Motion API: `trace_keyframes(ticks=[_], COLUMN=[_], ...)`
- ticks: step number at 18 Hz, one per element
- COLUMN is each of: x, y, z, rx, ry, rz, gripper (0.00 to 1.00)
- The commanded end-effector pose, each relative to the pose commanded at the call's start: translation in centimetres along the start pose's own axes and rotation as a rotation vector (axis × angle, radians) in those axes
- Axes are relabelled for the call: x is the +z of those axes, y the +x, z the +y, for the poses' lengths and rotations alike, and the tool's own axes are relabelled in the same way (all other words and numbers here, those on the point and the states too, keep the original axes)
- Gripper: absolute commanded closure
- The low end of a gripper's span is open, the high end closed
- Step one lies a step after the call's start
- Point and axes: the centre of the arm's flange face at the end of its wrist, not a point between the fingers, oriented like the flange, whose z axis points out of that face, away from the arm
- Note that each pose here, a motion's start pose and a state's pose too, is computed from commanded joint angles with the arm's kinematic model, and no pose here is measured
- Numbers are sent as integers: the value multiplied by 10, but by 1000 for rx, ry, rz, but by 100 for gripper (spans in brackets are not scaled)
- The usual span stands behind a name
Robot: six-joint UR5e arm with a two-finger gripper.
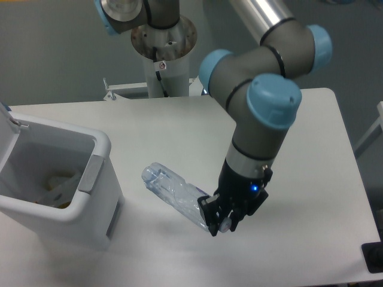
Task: Place the trash in the trash can
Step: 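Push the bottle cap end with the gripper, rotating the bottle, then lower the gripper over the bottle's middle and close on it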
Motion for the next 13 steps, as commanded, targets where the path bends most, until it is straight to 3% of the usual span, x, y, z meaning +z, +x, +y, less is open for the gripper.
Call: trace_keyframes(ticks=[4,13], x=[-54,-137], y=[23,62], z=[-10,-23], rx=[66,121], ry=[169,358], rz=[5,40], gripper=[83,83])
